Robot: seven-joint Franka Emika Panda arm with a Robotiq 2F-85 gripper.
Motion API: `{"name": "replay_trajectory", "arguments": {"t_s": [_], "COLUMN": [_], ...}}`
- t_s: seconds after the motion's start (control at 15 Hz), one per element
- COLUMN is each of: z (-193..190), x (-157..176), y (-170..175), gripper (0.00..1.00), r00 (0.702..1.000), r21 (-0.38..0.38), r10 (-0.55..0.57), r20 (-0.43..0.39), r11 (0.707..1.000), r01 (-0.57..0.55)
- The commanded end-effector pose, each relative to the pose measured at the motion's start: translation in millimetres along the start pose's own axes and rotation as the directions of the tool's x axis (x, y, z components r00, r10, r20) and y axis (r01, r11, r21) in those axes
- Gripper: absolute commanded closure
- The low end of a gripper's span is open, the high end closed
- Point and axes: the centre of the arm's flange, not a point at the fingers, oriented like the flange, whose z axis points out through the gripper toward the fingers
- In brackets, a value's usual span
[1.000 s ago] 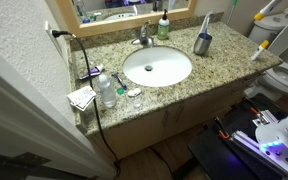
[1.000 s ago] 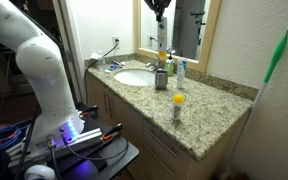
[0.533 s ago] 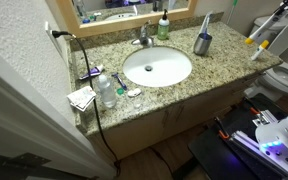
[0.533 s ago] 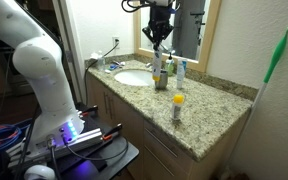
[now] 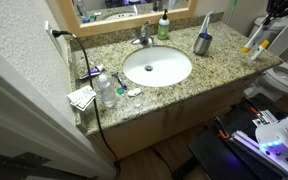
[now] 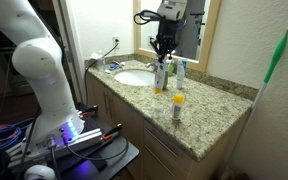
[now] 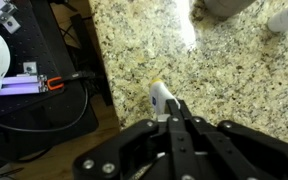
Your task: Move the white tube to the right
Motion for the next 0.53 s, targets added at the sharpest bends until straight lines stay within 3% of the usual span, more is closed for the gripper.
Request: {"name": "replay_trajectory", "arguments": {"t_s": [0.0,0.2,0.27,0.47], "z": [18,30,29,43], "x": [20,24,20,25], "y": [-36,-45,-35,-43], "gripper": [0.99,0.99,0.97,0.99], "r00": [0.993,0.984,0.99,0.982], "r21": [-0.013,0.039,0.009,0.023], "r10": [0.094,0.151,0.119,0.153], "r20": [-0.071,-0.096,-0.075,-0.109], "r11": [0.995,0.988,0.993,0.988], "r01": [-0.095,-0.147,-0.119,-0.152]}}
